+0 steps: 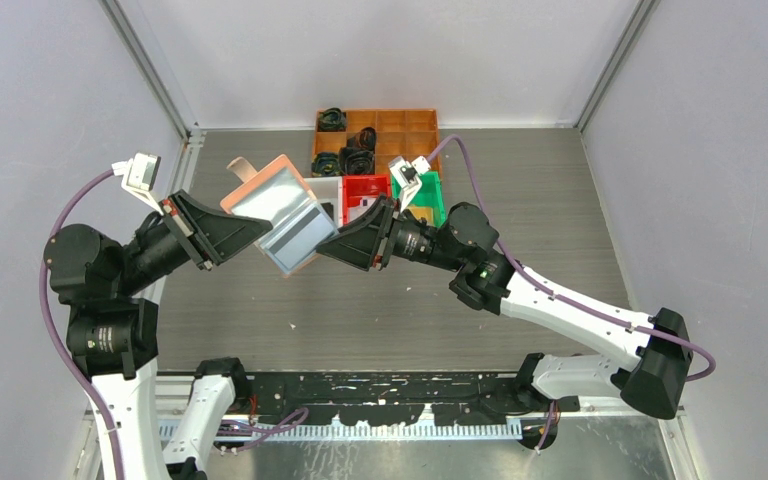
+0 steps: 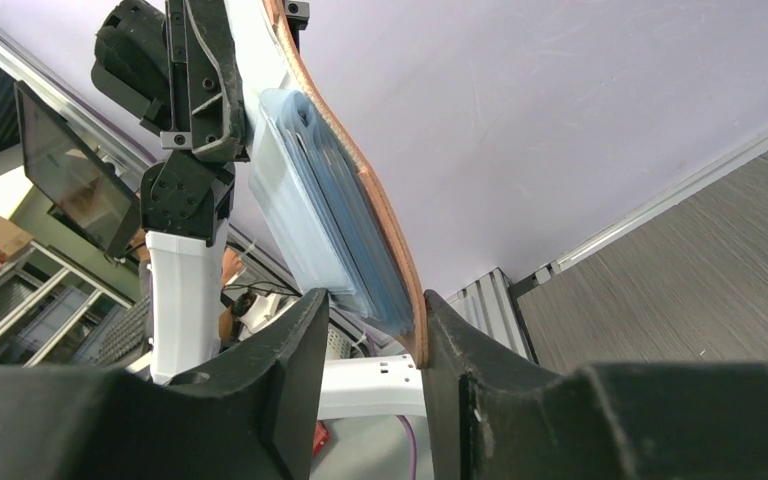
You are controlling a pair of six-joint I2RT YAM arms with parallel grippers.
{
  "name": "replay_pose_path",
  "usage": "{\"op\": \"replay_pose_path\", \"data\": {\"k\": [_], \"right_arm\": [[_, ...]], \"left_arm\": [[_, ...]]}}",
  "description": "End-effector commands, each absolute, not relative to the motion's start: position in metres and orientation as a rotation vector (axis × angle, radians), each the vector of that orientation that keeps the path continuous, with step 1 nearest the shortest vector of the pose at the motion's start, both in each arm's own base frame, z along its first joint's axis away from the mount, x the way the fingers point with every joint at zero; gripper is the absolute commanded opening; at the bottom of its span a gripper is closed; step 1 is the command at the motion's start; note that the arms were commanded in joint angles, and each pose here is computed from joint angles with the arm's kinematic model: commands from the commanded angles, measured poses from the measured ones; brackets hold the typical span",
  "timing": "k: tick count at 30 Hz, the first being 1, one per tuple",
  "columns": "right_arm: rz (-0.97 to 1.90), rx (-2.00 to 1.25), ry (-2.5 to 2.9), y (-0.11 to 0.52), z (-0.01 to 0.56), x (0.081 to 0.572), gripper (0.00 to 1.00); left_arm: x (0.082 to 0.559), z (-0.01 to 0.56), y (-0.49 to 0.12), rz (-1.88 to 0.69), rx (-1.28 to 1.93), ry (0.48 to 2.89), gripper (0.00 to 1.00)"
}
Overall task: Take the credit cards out of the card holder
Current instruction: Remove the credit card from the card holder.
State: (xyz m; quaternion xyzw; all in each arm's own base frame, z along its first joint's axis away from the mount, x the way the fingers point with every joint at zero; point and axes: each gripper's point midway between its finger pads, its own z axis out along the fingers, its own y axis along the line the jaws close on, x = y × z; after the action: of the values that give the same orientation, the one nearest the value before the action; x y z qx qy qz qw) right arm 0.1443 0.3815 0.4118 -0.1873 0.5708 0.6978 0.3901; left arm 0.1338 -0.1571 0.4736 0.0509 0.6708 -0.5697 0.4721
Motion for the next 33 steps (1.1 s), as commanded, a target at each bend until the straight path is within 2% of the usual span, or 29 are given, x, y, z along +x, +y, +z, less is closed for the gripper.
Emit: {"op": "replay_pose_path", "data": {"k": [1,21,28,33], "right_arm": [[1.774,-0.472,1.316,0.370,0.446,0.140,0.45],[1.771,-0.464,1.246,0.362,0.443,0.138,0.52],[1.742,-0.453,1.243,0.362,0.444,0.142,0.51],[1.721,-0.421,1.245,0.362,0.447,0.149,0.46]], "left_arm": [[0.122,0.494,-0.160,-1.398,0.193,1.572,0.00],[0.121,0.503,-0.160,-1.417,0.185,1.561,0.00],[0.118,0.505,-0.161,-1.420,0.189,1.558,0.00],[0.117,0.506,-0.161,-1.427,0.187,1.560,0.00]]}}
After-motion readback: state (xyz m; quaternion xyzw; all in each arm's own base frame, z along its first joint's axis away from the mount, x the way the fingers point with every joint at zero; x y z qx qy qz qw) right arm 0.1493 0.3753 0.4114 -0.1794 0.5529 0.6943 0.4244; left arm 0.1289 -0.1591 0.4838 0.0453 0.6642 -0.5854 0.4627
